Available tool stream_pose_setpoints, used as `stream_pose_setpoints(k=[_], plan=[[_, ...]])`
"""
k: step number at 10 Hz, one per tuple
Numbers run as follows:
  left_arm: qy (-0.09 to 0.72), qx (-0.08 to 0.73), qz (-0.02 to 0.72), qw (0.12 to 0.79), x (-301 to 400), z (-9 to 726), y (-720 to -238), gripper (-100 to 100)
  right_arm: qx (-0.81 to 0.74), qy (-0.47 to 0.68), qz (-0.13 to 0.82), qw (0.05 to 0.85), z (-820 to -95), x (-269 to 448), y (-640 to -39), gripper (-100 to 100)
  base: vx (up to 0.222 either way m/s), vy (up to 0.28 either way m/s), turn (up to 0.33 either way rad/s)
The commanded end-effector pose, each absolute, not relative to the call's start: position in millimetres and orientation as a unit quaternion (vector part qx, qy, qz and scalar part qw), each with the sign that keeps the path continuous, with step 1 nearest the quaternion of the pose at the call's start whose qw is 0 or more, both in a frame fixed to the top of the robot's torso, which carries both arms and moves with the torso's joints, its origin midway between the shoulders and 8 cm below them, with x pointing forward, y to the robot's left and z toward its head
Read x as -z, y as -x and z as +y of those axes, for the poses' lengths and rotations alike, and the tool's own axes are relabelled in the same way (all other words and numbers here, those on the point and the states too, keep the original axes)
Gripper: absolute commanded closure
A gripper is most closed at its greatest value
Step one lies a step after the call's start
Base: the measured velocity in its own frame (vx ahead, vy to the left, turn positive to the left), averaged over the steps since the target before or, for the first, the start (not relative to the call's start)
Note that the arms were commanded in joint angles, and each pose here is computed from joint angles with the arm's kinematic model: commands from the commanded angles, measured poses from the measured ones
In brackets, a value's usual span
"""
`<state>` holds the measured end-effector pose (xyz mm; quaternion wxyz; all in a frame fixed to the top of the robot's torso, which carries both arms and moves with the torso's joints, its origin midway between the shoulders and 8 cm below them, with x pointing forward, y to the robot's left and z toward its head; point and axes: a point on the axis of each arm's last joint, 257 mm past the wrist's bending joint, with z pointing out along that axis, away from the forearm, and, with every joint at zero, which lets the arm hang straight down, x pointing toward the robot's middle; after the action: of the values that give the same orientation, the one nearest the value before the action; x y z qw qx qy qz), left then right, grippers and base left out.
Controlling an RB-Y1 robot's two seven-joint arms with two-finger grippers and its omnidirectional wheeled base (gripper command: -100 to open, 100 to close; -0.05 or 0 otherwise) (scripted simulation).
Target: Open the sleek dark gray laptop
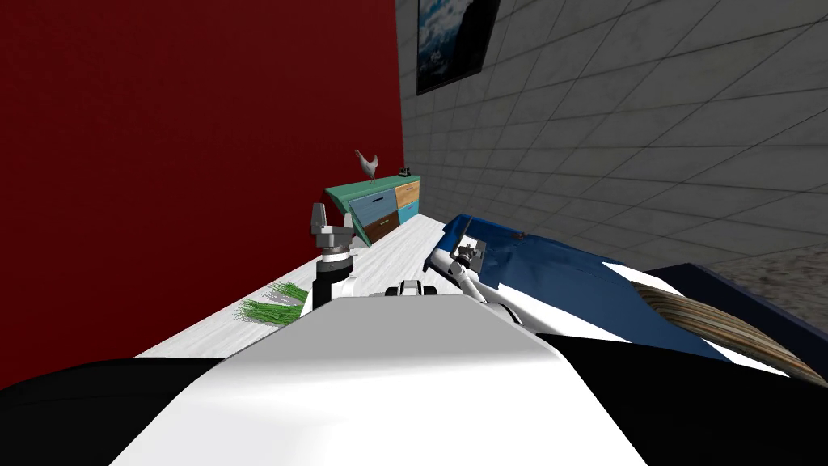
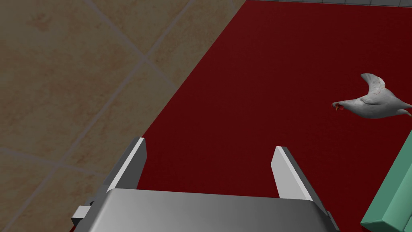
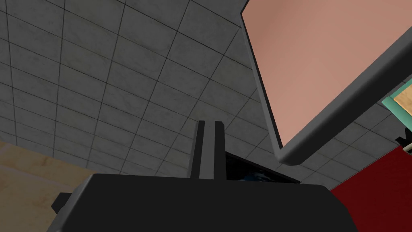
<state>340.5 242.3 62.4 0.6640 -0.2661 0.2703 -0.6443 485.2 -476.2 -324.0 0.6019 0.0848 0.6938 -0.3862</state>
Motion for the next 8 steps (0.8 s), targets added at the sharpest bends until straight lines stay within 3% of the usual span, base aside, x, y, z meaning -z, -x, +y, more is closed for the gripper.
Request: stream_pose_setpoints(k=[1, 3, 4, 8], plan=[[0.266, 0.644, 0.270, 0.664, -62.3, 242.4, -340.5, 0, 0.369, -0.115, 0.700, 0.600, -471.0, 334.7, -486.4, 100, -0.133, -0.077, 0.193], [0.266, 0.644, 0.270, 0.664, -62.3, 242.4, -340.5, 0, 0.374, -0.119, 0.699, 0.598, -478.3, 333.8, -484.0, 100, -0.078, -0.055, 0.057], [0.266, 0.644, 0.270, 0.664, -62.3, 242.4, -340.5, 0, 0.391, -0.099, 0.702, 0.587, -489.9, 333.2, -482.6, -100, 0.050, 0.096, -0.046], [0.266, 0.644, 0.270, 0.664, -62.3, 242.3, -340.4, 0, 0.421, -0.060, 0.706, 0.566, -508.7, 331.8, -480.7, -100, 0.099, 0.125, -0.031]])
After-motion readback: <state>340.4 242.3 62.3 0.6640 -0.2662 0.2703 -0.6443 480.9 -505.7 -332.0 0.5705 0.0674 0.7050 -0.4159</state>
